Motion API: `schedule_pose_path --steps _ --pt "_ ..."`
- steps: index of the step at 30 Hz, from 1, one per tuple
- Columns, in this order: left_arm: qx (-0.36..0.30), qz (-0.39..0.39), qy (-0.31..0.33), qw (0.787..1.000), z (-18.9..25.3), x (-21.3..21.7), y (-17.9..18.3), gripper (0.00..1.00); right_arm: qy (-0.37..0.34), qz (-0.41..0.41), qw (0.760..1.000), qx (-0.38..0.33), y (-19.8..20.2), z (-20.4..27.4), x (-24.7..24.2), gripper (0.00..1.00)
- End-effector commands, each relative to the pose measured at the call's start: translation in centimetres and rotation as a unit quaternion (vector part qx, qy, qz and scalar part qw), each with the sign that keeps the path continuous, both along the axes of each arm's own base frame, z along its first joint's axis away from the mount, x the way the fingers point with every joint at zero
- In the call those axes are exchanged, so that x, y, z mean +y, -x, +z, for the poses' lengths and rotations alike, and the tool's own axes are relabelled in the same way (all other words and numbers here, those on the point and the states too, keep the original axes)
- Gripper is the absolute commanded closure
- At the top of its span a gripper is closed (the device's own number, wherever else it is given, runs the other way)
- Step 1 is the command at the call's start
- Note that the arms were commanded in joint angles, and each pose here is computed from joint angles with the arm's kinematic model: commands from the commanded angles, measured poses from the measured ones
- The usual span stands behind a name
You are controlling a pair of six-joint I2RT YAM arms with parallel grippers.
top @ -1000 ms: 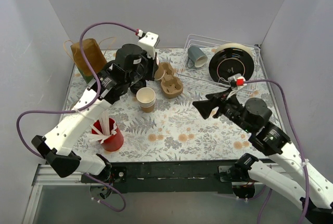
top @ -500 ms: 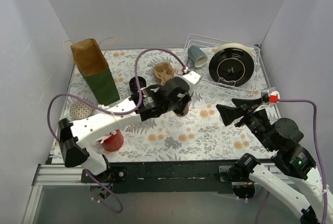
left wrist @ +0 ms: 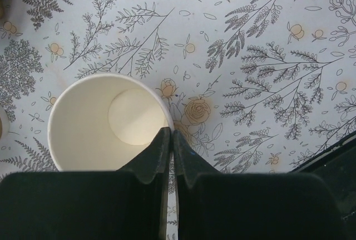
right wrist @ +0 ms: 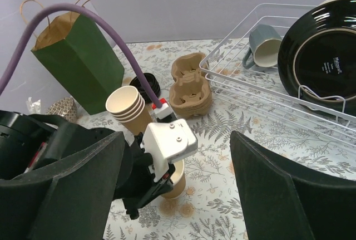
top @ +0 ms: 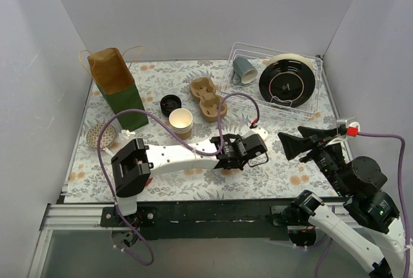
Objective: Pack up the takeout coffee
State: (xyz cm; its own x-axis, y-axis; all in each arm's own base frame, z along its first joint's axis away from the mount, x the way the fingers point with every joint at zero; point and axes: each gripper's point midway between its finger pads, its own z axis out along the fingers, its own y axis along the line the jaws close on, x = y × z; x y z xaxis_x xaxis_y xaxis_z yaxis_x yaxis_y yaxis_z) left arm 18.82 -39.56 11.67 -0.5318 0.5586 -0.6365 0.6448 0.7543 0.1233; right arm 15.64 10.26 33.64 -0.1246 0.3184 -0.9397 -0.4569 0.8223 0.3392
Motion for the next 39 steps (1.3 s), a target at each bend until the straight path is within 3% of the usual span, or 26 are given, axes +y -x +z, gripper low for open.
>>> schedule_pose_path --steps 1,6,12,13,18,20,26,29,33,39 --pt "-0.022 0.02 0.024 0.999 1.6 -0.8 -0.2 0.97 -0.015 -0.015 1.0 -0.019 0.3 1.4 -1.0 0.16" --pt "-0.012 0.02 0.033 0.999 1.2 -0.6 0.4 0.7 -0.012 -0.01 1.0 -0.016 0.2 1.1 -0.7 0.15" --pt "-0.026 0.027 0.083 0.996 5.0 -0.1 0.5 0.55 -0.011 0.001 1.0 -0.011 0.1 0.9 0.0 0.15" --pt "-0.03 0.029 0.084 0.996 5.5 0.1 0.4 0.48 -0.01 0.004 1.0 -0.01 0.1 0.9 0.1 0.15" --pt "-0.093 0.053 0.09 0.99 9.8 1.7 -1.3 0.4 -0.001 0.021 1.0 0.012 -0.2 -0.6 1.3 0.15" --pt "-0.134 0.078 0.077 0.985 11.7 2.9 -2.6 0.31 0.0 0.025 1.0 0.018 -0.3 -1.2 1.6 0.15" --pt "-0.194 0.167 0.059 0.965 16.7 7.4 -8.2 0.27 0.002 0.048 0.999 0.025 -0.2 -1.9 2.7 0.15" --pt "-0.19 0.242 0.058 0.95 17.8 12.2 -12.9 0.28 0.01 0.062 0.997 0.035 -0.3 -2.3 3.4 0.15" --pt "-0.196 0.325 0.051 0.924 18.1 19.0 -18.3 0.3 0.017 0.073 0.996 0.046 -0.4 -2.9 4.0 0.15" --pt "-0.173 0.391 0.008 0.904 15.0 25.7 -23.4 0.37 0.02 0.083 0.995 0.052 -0.6 -2.8 4.7 0.16"
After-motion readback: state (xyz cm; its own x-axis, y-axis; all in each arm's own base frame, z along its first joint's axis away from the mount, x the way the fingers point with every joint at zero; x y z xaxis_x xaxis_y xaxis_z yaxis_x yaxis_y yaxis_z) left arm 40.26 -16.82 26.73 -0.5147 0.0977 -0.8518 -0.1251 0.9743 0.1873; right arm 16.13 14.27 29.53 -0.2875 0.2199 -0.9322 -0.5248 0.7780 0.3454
